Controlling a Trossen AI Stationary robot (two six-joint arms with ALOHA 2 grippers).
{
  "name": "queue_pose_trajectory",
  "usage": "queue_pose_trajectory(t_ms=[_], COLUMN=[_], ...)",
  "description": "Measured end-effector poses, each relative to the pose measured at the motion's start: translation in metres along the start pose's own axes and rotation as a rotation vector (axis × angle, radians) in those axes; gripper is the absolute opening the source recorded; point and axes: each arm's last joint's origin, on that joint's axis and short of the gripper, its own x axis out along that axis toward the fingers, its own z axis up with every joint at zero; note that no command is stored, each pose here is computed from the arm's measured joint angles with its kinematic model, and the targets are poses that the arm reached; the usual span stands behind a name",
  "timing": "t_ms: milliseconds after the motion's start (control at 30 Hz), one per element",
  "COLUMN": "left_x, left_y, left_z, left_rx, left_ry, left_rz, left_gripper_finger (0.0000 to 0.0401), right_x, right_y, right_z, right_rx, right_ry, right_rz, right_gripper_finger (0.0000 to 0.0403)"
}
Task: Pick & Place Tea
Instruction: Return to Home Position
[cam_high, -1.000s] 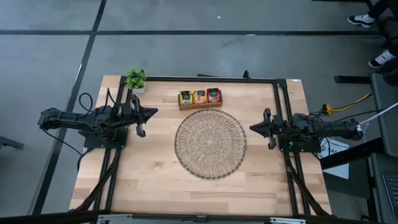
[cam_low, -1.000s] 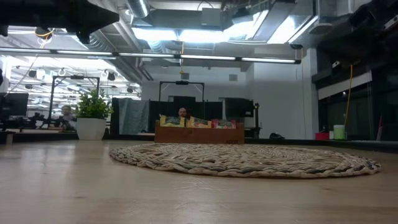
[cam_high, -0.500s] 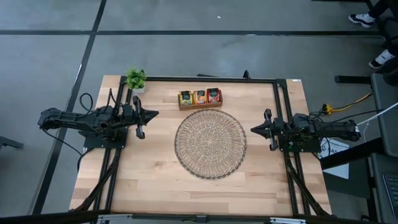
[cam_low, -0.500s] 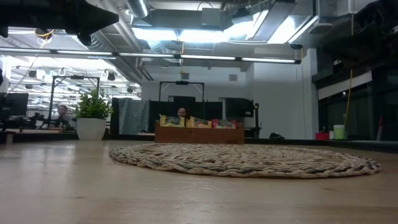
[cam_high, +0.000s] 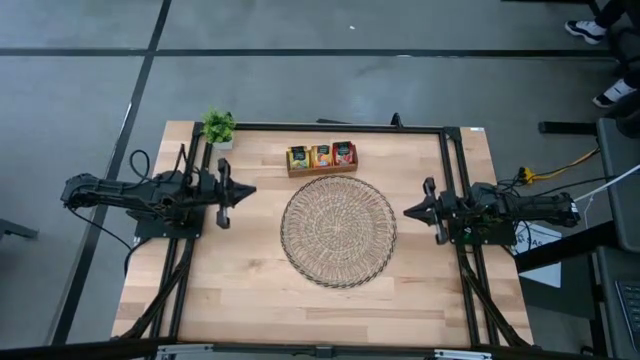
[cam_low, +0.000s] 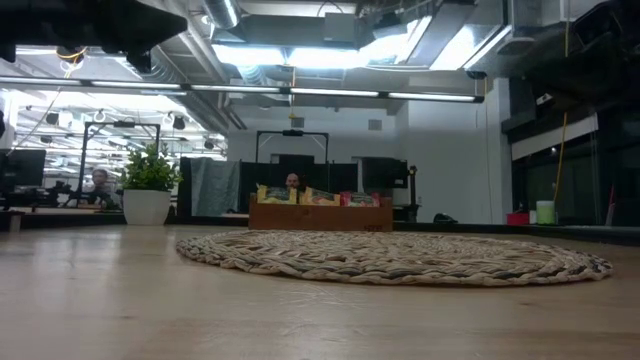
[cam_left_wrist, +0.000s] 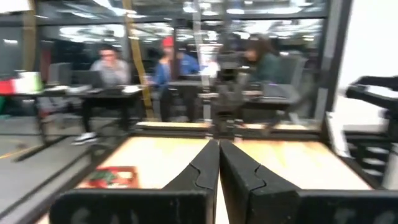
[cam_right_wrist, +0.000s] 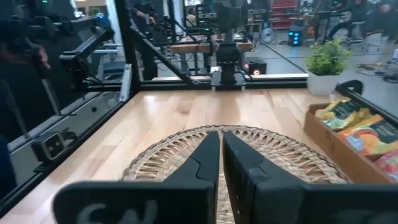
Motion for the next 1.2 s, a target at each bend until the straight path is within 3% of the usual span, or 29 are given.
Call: queue_pose_trajectory(t_ms=[100,533,1200], left_x=[0.000,-0.016,-0.023], left_y=[-0.002,0.001,0.002], left_z=[-0.003,0.001,-0.003], left_rx=[-0.011,-0.029,-0.004], left_ry=[0.034,-0.008,0.034], left_rz=[-0.068,-0.069,-0.081], left_gripper_finger=[0.0006,0.0006,0.0009], right_x=[0.000,0.000,0.000], right_y=[0.001,0.001,0.001], right_z=[-0.002,-0.001,-0.002], right_rx=[0.002,0.017,-0.008], right_ry=[0.017,0.013,0.017], right_rz=[0.026,0.028,0.027], right_gripper_finger=[0.0023,0.0023,0.0023])
